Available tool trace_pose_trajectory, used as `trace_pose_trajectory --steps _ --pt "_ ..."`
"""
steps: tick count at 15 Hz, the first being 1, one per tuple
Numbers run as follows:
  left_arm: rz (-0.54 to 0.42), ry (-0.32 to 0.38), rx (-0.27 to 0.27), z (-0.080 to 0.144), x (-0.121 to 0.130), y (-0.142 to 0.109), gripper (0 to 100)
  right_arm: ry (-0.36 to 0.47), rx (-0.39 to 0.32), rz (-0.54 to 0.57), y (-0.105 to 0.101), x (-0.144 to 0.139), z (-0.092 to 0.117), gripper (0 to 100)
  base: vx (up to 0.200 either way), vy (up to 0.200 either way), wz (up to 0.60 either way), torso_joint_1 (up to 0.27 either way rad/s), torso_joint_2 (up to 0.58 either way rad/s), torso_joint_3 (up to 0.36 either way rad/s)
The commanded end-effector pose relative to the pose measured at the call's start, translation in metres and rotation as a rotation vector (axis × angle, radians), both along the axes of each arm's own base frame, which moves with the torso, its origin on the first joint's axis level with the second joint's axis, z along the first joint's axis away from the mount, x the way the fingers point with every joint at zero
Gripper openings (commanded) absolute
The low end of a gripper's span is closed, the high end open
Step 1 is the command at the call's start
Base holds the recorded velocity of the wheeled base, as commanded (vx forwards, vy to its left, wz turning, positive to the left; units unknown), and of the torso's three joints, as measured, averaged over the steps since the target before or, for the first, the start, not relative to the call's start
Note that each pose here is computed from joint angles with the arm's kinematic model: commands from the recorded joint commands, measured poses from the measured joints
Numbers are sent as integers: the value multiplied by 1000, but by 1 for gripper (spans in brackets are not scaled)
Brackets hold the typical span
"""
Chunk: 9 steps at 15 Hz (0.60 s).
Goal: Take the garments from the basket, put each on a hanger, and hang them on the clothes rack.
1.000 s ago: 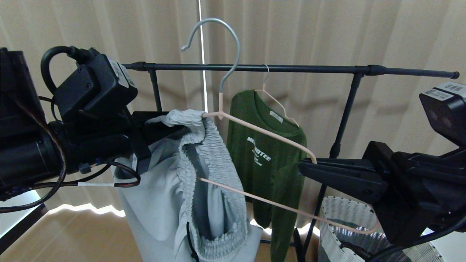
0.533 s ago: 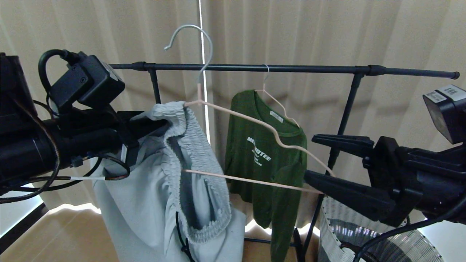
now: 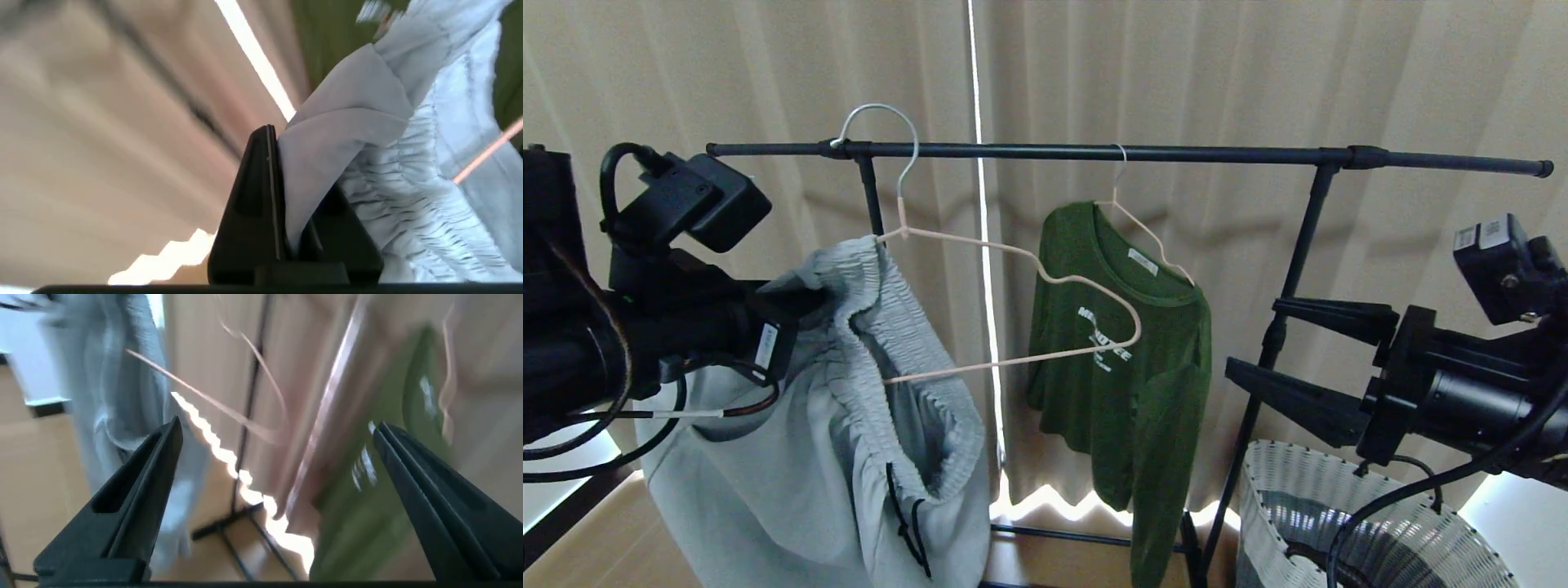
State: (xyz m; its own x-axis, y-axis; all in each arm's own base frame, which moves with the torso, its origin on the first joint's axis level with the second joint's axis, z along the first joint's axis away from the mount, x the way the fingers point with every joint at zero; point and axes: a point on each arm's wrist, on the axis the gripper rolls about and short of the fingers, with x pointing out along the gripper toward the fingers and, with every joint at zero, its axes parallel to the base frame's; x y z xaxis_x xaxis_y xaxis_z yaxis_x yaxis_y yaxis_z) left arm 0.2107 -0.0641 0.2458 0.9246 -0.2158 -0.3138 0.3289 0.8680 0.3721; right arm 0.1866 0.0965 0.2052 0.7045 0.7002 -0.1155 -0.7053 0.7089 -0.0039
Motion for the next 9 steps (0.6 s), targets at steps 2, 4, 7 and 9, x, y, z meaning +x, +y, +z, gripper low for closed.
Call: trace_pose_trajectory --steps 2,4,7,9 --pt "90 29 -96 17 -13 5 0 21 -17 -34 2 0 -3 100 0 0 0 0 0 0" --pt "111 43 -182 20 -13 3 0 32 -17 -3 10 -4 -5 100 0 0 0 0 0 0" --pt "156 55 -235 19 -12 3 0 83 -11 57 30 -14 -13 100 0 0 0 0 0 0" --pt "144 61 -312 21 -15 -7 0 137 15 105 45 -18 -17 100 0 0 0 0 0 0"
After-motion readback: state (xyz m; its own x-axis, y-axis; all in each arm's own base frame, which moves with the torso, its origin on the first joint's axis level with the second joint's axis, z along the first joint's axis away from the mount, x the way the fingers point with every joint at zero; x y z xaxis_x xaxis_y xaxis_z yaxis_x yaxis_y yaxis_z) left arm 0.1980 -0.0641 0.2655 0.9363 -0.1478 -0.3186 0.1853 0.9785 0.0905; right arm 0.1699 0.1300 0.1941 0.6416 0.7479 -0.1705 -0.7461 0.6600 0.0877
